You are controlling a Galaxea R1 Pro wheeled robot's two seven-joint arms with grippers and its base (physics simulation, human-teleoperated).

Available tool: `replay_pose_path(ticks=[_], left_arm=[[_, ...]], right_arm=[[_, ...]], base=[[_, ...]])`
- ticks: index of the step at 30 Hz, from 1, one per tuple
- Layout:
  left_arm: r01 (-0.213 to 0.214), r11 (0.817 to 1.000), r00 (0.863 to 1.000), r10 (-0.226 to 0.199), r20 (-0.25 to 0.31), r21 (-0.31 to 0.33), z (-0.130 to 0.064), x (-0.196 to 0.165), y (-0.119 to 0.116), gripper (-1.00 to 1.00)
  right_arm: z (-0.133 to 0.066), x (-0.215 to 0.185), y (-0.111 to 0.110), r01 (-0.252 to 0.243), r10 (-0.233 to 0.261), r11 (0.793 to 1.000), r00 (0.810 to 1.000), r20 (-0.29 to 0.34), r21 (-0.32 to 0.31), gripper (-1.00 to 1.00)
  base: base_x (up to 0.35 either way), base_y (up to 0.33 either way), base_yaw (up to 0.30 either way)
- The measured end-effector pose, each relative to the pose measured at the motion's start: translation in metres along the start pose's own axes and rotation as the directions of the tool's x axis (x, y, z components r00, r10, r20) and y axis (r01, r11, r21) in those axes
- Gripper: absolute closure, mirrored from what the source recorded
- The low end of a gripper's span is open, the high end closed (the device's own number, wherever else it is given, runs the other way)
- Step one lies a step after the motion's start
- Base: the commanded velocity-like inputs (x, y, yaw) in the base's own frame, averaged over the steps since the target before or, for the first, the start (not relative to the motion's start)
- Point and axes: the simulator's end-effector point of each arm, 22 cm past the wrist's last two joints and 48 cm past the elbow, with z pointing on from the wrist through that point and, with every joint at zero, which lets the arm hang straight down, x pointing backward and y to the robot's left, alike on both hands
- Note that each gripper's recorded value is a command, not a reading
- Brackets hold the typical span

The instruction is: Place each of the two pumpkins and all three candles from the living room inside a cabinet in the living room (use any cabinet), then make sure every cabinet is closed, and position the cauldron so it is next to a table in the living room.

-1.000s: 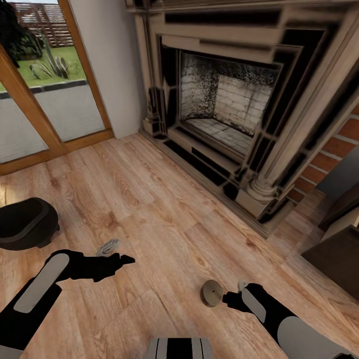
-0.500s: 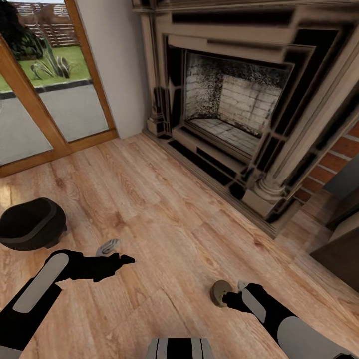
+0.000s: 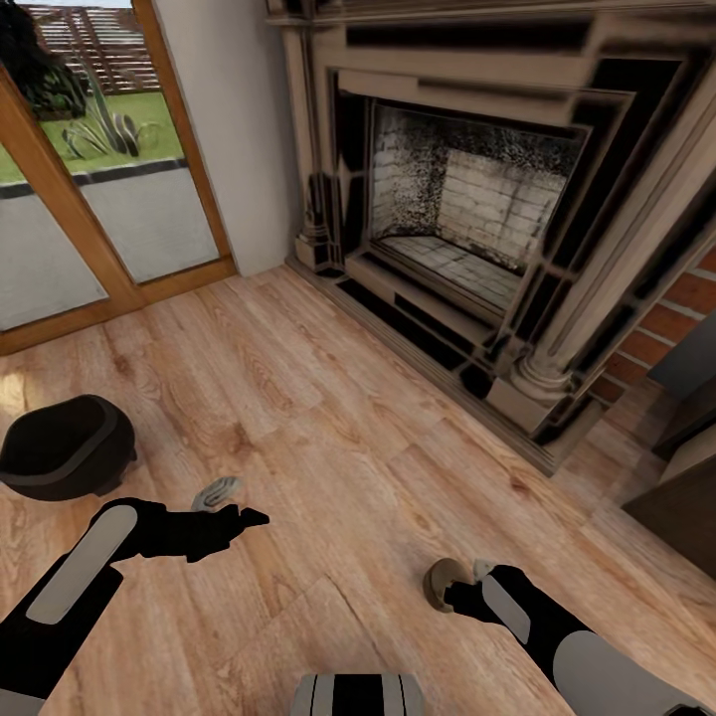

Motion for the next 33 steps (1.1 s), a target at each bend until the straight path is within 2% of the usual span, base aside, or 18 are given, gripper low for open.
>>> replay_pose_path(ticks=[6,33], left_arm=[[-0.001,1.0,1.0,0.001,0.0,0.0,-0.0002,-0.0001,0.0,-1.0],[-0.004,1.0,1.0,0.004,-0.007,0.005,0.0027,0.0037,-0.0039,-1.0]], right_arm=[[-0.0001,0.0,0.0001,0.0,0.0,1.0,1.0,0.0,0.0,-1.0],[-0.0001,-0.0003,0.0004,0.001,-0.001,1.0,1.0,0.002,-0.001,-1.0]], base=[[0.087,0.176,0.0],[0.064,0.027,0.0]])
